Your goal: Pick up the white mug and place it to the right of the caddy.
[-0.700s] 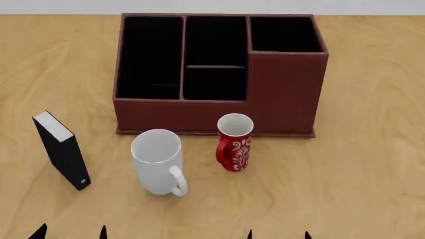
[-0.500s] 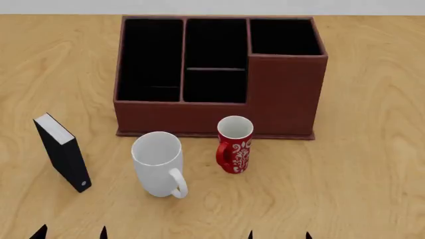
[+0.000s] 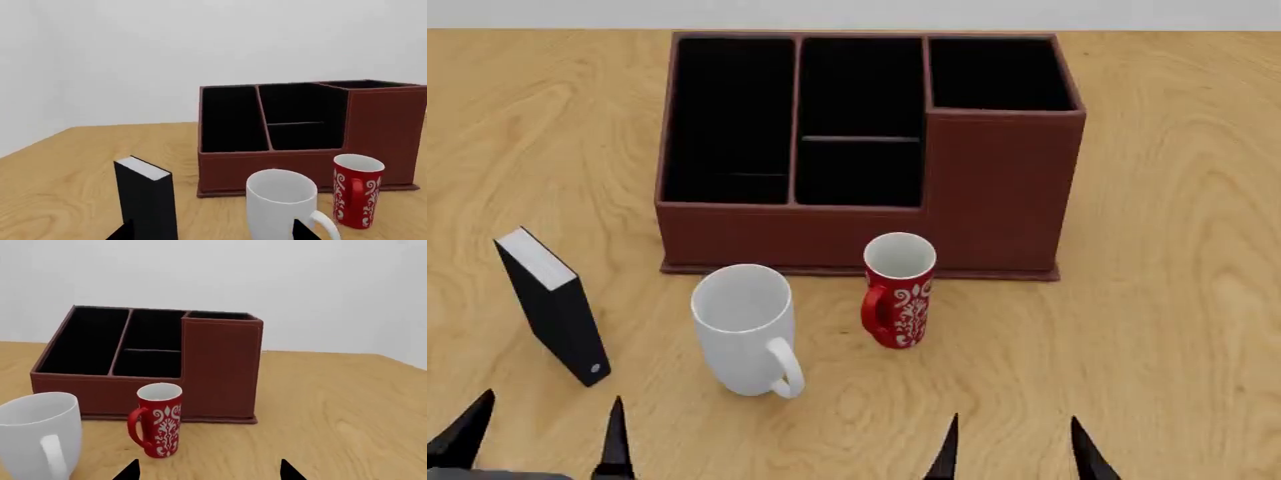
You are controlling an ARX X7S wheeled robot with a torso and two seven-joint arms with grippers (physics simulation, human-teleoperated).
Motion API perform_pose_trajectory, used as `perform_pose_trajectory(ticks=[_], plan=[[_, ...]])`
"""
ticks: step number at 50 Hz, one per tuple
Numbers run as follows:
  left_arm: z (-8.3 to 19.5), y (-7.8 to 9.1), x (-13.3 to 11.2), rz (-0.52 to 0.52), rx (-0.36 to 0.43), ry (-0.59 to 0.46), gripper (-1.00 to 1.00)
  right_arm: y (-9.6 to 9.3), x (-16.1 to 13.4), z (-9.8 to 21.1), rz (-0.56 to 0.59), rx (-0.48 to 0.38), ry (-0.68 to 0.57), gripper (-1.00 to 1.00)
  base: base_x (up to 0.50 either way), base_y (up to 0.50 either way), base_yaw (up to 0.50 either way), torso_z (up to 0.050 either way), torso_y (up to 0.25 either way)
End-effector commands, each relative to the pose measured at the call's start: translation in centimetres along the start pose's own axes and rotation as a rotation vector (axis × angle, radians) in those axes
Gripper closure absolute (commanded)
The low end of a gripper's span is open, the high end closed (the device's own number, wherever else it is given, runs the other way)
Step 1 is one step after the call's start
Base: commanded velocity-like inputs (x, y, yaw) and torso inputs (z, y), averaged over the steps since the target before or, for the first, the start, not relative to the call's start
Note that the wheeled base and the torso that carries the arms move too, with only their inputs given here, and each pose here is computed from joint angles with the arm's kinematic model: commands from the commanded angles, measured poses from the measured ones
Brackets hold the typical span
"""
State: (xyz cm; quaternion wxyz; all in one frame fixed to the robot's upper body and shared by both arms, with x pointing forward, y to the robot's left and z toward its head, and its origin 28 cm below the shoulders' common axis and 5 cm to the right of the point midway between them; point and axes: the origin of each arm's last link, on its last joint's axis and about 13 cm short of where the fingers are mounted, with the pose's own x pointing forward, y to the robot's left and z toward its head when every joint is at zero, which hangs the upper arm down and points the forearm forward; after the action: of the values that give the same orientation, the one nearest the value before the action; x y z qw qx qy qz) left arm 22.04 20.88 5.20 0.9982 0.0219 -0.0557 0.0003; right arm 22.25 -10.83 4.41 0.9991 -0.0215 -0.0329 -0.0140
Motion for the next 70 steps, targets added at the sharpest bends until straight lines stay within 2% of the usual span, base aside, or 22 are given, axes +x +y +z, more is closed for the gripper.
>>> perform_pose_trajectory(ticks=[1,7,9,10,13,17,22,23,30,38,46,70], plan=[[7.0,0.6,1.8,-0.009,0.068,-0.202,-1.00,-1.3,1.5,6.7,-0.017,-0.023,-0.185,-1.00,0.00,0.00,0.00,0.000,0.000],[12.4,1.2,2.5,0.009,0.125,-0.340,-1.00,-2.0,1.6,11.5,0.023,0.018,-0.279,-1.00,0.00,0.00,0.00,0.000,0.000],[14.0,1.4,2.5,0.009,0.137,-0.378,-1.00,-2.2,1.5,12.7,0.032,0.003,-0.302,-1.00,0.00,0.00,0.00,0.000,0.000],[13.7,1.5,2.3,0.013,0.161,-0.404,-1.00,-2.4,1.4,13.4,0.030,0.004,-0.317,-1.00,0.00,0.00,0.00,0.000,0.000],[15.9,1.9,2.4,0.033,0.222,-0.474,-1.00,-3.0,1.2,15.4,0.014,-0.021,-0.378,-1.00,0.00,0.00,0.00,0.000,0.000],[18.9,2.5,2.4,0.057,0.228,-0.528,-1.00,-3.6,0.7,18.2,0.003,-0.014,-0.440,-1.00,0.00,0.00,0.00,0.000,0.000],[21.3,2.5,2.0,0.058,0.252,-0.585,-1.00,-3.8,0.2,20.4,0.005,-0.022,-0.488,-1.00,0.00,0.00,0.00,0.000,0.000],[21.7,2.4,1.9,0.060,0.252,-0.592,-1.00,-3.9,0.1,20.8,0.011,0.004,-0.493,-1.00,0.00,0.00,0.00,0.000,0.000],[23.8,2.3,1.3,0.067,0.260,-0.646,-1.00,-4.0,-0.2,22.3,0.017,-0.006,-0.518,-1.00,0.00,0.00,0.00,0.000,0.000],[25.0,2.5,1.0,0.103,0.253,-0.679,-1.00,-4.4,-0.4,23.3,-0.010,0.053,-0.557,-1.00,0.00,0.00,0.00,0.000,0.000],[25.6,2.7,1.0,0.121,0.235,-0.688,-1.00,-4.5,-0.3,23.6,-0.008,0.051,-0.566,-1.00,0.00,0.00,0.00,0.000,0.000],[25.1,3.0,0.8,0.141,0.232,-0.677,-1.00,-4.2,-0.2,23.6,0.005,0.061,-0.555,-1.00,0.00,-0.07,0.00,0.000,0.000]])
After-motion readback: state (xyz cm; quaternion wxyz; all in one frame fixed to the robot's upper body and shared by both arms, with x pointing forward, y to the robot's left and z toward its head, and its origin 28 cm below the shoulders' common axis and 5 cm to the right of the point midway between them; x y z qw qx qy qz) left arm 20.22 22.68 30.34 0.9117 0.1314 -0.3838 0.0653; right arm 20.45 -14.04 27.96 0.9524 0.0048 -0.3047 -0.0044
